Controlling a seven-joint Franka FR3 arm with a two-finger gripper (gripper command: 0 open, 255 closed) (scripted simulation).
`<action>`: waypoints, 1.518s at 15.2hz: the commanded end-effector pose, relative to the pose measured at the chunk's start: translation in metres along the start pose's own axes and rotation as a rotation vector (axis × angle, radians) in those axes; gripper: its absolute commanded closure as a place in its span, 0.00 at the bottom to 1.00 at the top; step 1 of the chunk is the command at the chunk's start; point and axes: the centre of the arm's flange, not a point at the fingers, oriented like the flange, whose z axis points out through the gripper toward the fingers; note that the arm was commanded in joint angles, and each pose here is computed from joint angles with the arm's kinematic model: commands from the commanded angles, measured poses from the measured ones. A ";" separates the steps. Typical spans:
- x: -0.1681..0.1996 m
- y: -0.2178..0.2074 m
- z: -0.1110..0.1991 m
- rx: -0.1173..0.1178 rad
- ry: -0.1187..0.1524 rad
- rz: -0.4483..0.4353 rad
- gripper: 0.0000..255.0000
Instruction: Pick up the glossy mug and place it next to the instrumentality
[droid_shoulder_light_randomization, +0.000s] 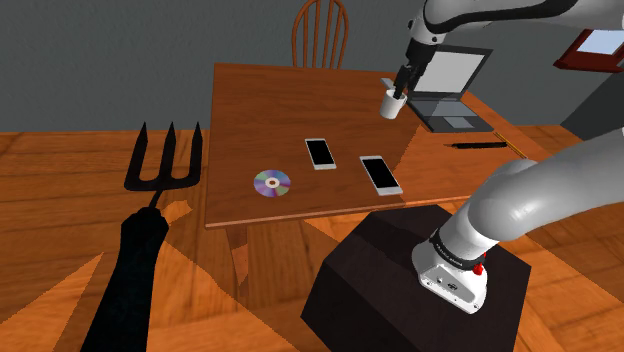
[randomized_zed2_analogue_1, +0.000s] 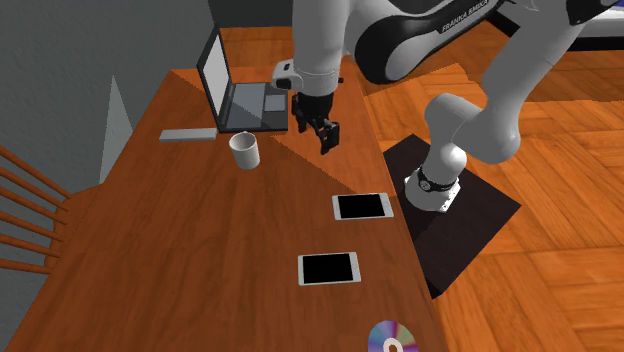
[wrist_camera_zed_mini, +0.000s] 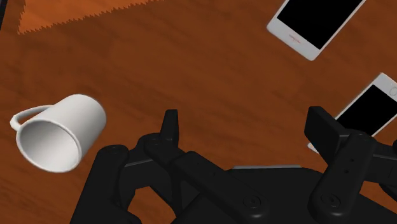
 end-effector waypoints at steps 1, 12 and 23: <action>0.009 0.021 0.013 0.000 0.006 0.000 0.00; 0.063 0.134 0.083 0.005 0.036 0.005 0.00; 0.095 0.196 0.142 0.007 0.053 0.008 0.00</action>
